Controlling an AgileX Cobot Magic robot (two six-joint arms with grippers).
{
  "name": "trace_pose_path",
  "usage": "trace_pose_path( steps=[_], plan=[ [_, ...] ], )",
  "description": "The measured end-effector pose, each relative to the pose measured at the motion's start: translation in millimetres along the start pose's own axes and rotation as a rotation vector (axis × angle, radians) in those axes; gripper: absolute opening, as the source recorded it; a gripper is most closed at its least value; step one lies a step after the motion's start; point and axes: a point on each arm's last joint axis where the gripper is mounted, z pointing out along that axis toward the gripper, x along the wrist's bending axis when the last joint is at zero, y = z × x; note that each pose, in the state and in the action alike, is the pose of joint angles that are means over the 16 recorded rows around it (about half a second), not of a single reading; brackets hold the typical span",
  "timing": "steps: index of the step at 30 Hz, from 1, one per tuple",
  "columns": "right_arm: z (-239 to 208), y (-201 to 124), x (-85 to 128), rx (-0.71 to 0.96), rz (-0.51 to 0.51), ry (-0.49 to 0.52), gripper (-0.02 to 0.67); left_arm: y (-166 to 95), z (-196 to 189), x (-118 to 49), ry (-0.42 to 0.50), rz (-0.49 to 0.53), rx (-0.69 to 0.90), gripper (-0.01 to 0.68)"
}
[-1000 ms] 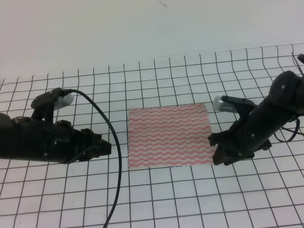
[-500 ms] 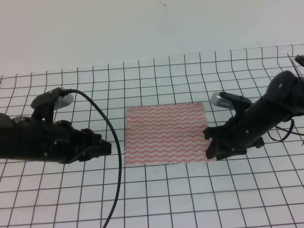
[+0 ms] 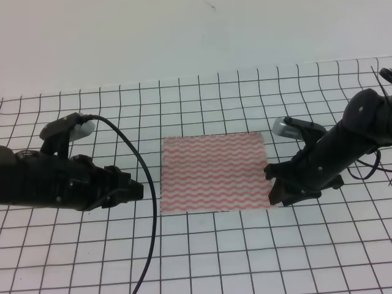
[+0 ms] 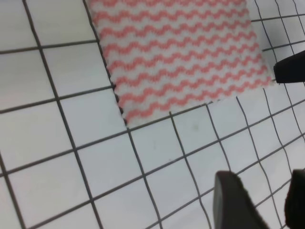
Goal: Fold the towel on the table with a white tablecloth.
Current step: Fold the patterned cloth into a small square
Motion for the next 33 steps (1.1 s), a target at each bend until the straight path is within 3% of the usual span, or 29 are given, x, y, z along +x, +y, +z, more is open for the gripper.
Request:
trace_pose_path(
  steps=[12,33],
  plan=[
    [19,-3,10,0.007,-0.009,0.008,0.212,0,0,-0.1,-0.001,0.006,-0.002,0.241],
    [18,8,29,-0.134,-0.036,0.149,0.088,0,0,-0.2,-0.002,0.014,-0.002,0.241]
  ],
)
